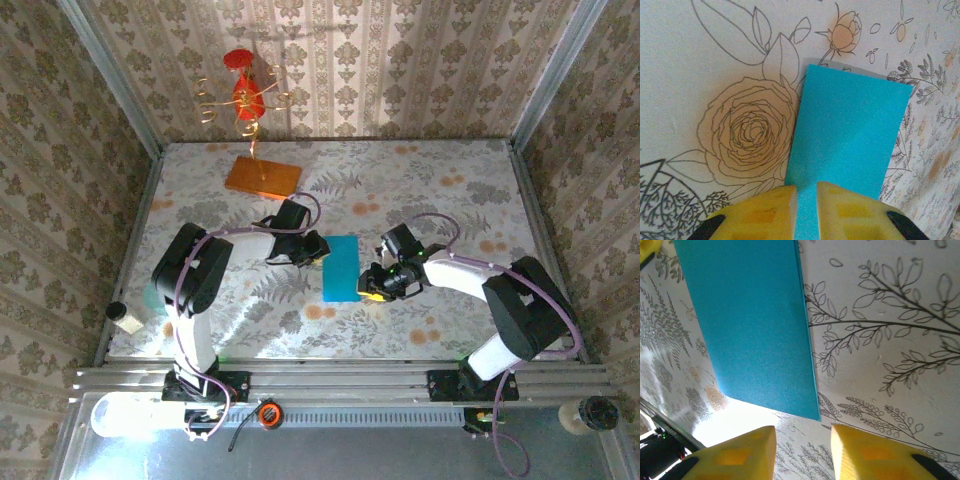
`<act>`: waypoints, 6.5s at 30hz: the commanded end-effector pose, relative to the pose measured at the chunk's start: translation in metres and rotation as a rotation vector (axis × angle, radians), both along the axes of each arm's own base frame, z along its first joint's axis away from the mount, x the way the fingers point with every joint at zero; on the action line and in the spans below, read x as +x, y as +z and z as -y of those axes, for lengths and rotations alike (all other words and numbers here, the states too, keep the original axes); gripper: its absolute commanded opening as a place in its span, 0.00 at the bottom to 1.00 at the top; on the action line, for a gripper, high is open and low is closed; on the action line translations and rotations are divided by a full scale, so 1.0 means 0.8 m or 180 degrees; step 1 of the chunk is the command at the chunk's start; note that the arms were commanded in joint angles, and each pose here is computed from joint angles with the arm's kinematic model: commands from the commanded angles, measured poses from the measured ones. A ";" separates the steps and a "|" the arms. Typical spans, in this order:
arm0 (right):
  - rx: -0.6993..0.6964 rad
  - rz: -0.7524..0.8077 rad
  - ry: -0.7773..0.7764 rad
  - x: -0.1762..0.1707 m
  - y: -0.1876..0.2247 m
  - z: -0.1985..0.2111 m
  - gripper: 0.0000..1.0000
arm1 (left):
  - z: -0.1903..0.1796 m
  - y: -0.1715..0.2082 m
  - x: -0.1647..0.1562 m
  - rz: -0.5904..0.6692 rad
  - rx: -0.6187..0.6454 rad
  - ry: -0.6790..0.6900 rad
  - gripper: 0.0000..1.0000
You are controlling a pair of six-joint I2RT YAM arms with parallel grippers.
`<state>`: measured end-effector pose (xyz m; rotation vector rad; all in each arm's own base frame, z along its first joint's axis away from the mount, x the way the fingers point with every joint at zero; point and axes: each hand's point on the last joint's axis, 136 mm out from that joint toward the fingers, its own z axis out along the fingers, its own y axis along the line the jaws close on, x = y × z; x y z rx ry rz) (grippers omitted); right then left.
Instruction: Fold a paper plane with a square sheet of paper (pick it up from the middle)
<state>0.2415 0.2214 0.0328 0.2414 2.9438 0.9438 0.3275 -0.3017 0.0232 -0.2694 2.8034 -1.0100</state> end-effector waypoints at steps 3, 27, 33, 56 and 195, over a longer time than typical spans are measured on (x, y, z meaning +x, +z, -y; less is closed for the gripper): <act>-0.0011 -0.0030 0.0008 -0.003 0.000 -0.003 0.33 | 0.004 0.010 -0.010 0.0013 -0.0052 -0.0050 0.20; -0.0043 -0.0037 -0.0018 -0.009 -0.008 0.002 0.34 | -0.036 -0.052 -0.065 -0.0444 0.0276 0.0343 0.13; -0.0040 -0.0051 0.0013 -0.007 -0.012 -0.003 0.31 | -0.043 -0.065 -0.071 -0.0568 0.0249 0.0454 0.12; 0.0133 0.0013 -0.0026 0.006 -0.012 -0.016 0.27 | -0.043 -0.069 -0.072 -0.0591 0.0259 0.0421 0.11; 0.0814 0.0156 -0.0677 0.089 -0.023 -0.078 0.00 | 0.009 -0.029 -0.023 0.0003 0.0295 -0.0383 0.00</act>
